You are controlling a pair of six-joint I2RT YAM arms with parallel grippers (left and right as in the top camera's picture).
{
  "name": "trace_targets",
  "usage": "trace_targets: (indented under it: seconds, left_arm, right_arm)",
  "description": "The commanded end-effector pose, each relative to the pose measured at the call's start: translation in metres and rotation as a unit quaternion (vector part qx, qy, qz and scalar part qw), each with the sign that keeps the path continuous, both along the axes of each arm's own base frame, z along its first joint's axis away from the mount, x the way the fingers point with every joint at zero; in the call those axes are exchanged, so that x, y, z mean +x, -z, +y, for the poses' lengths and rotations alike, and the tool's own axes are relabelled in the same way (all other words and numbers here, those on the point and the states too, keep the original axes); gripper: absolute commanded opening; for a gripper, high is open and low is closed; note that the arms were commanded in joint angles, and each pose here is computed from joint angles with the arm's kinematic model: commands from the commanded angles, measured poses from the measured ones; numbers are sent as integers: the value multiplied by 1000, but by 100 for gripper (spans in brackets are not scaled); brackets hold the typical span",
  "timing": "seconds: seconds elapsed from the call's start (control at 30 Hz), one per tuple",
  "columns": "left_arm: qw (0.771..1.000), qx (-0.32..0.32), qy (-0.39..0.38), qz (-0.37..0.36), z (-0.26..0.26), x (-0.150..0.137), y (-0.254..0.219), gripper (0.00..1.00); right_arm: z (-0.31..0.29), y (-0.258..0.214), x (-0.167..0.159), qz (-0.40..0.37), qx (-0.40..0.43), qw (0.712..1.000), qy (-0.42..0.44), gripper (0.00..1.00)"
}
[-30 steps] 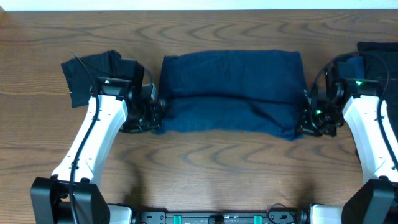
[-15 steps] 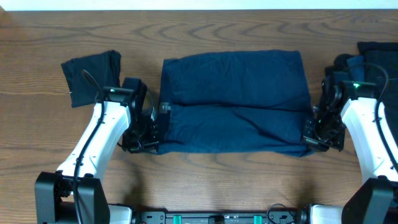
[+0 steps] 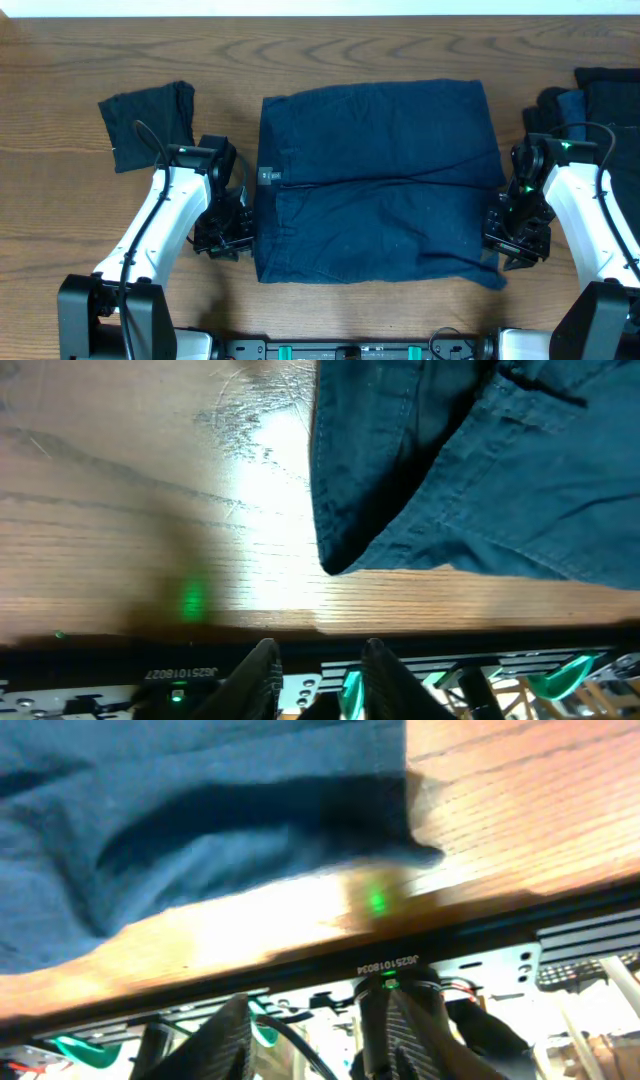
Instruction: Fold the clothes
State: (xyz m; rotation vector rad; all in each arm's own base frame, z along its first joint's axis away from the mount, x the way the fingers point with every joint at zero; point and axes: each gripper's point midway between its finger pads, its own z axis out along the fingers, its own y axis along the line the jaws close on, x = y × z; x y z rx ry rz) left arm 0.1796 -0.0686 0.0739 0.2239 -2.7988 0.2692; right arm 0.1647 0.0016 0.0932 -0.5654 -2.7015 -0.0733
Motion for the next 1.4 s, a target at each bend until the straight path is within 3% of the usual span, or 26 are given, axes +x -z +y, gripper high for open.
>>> trace_targets:
  seconds: [0.0,0.27,0.47,0.57,0.8,0.97,1.17,1.37]
  left_arm:
    - [1000,4,-3,-19,1,11,-9,32]
    - [996,-11,26,-87,-3,44,-25,39]
    - [991,-21,24,-127,-8,63,-16,42]
    - [989,-23,24,-147,-9,72,-10,42]
    - [989,-23,24,-147,-9,74,2,45]
    - [986,-27,25,-162,-11,83,12,56]
    - [975,-120,54,-177,-40,87,7,63]
    - [972,-135,53,-183,-45,90,27,63]
  right_arm:
    - [6,-15,12,-30,17,999,-17,48]
    - [1,-58,64,-137,13,989,-51,55]
    - [-2,-49,109,-221,2,974,-53,35]
    - [-6,-36,114,-222,-10,974,-47,26]
    - [-16,11,118,-229,-39,972,-45,29]
    - [-21,28,142,-288,-54,955,-44,30]
    - [-30,29,153,-311,-81,946,-45,31]
    - [-31,41,150,-313,-83,945,-45,31]
